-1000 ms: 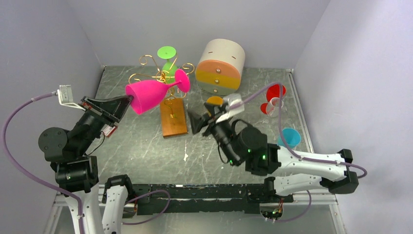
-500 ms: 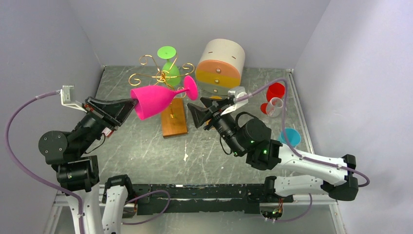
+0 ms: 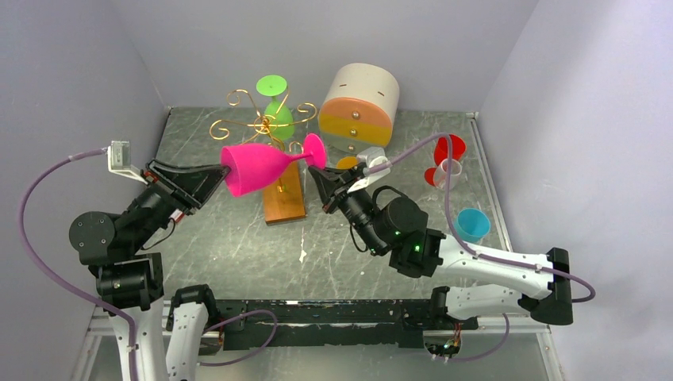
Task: Place the wine glass upside down on the wine glass rack
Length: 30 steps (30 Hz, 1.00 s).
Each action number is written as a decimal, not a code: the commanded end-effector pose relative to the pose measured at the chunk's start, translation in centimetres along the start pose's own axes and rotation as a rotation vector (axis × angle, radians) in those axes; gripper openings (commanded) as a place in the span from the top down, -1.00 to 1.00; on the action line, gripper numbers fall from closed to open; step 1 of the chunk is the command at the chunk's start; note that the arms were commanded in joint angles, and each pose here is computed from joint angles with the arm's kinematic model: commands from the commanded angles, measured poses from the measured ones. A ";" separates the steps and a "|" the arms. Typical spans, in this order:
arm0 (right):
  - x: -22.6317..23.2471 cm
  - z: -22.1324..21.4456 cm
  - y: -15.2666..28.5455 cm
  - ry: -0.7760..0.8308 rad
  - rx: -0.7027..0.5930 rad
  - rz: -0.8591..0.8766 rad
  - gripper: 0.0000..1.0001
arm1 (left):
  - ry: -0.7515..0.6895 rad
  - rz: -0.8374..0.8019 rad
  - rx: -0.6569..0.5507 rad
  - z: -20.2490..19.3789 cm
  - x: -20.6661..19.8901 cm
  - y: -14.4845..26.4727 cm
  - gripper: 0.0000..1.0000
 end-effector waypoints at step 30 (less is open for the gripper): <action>-3.9 6.2 3.7 1.095 -0.002 0.123 1.00 | 0.002 0.243 0.218 -1.9 5.0 -0.3 -0.65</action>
Point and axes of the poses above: each gripper's point midway between its finger pads, its own y axis back along the fingers, its own x axis along the line the jaws close on, z = x × y, the point moved 4 cm from there along y, back along the fingers, and after that the axes turned 10 degrees about -y, right-handed, at the moved point
